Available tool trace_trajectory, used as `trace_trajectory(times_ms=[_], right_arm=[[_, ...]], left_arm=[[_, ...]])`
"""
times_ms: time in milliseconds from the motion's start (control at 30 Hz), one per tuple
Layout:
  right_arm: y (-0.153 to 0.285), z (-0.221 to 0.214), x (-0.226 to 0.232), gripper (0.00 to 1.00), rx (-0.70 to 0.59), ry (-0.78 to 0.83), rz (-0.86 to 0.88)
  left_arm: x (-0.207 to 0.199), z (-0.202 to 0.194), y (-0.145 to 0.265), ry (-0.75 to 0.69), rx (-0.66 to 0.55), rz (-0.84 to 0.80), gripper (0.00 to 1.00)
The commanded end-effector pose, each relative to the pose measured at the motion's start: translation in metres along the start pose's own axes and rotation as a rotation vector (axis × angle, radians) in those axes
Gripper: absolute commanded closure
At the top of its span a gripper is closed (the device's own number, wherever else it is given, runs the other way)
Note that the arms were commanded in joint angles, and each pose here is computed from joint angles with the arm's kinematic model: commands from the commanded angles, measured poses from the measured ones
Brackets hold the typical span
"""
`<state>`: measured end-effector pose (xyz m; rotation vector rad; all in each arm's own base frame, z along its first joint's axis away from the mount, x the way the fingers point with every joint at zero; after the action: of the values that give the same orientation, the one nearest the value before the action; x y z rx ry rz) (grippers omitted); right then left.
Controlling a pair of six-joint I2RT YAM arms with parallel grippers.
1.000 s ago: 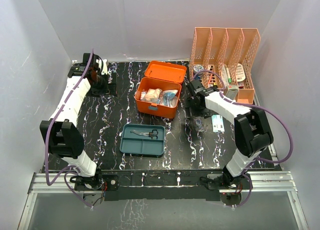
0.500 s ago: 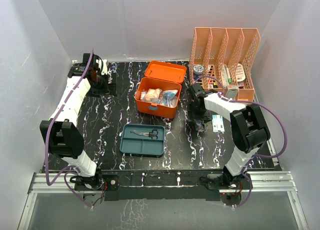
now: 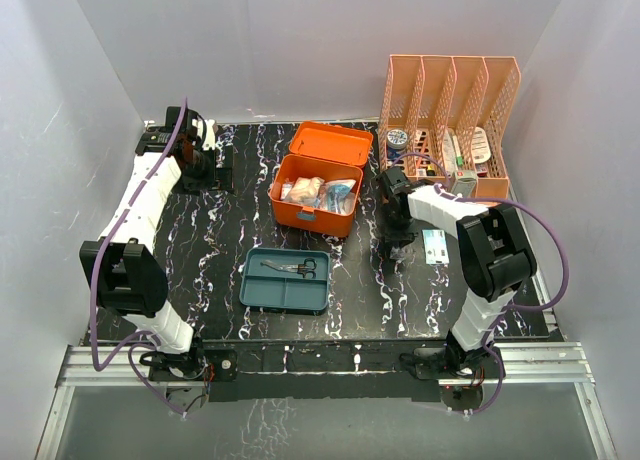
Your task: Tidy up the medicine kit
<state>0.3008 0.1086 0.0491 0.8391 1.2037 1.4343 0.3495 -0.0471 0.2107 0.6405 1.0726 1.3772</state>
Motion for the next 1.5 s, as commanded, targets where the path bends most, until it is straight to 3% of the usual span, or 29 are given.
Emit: trace_trajectory(times_ms=[0,467,767,900,1100,1467], right_arm=[[0.004,0.008,-0.002,0.83,-0.039,-0.011,-0.005],[0.120,0.063,0.001,0.83,-0.239,0.074,0.003],[0.204,0.109,0.111,0.83,-0.493,0.344,0.119],[0.219,0.121,0.168,0.83,-0.541,0.486,0.200],[0.223,0.104,0.235,0.84,-0.560,0.701,0.310],[0.207,0.034,0.303,0.86,-0.476,0.990,0.428]], left_arm=[[-0.003,-0.004,0.008,-0.009,0.016,-0.016,0.01],[0.001,-0.003,0.003,-0.012,0.016,0.010,0.01],[0.012,-0.019,-0.003,0.024,0.040,0.065,0.01],[0.018,-0.026,-0.004,0.051,0.056,0.087,0.01],[0.044,-0.037,-0.002,0.163,0.085,0.112,0.01],[0.071,-0.047,0.004,0.237,0.079,0.139,0.01]])
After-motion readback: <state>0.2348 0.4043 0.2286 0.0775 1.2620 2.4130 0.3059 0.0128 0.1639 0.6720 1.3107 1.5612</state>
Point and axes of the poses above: each gripper's point midway between its finger pads, its own y axis back along the fingers, its own x axis along the line the jaws close on, z = x × y, the point moved 3 cm from there along y, back along the fingers, and after that the axes turned 13 degrees about y, right-handed, at the moved point
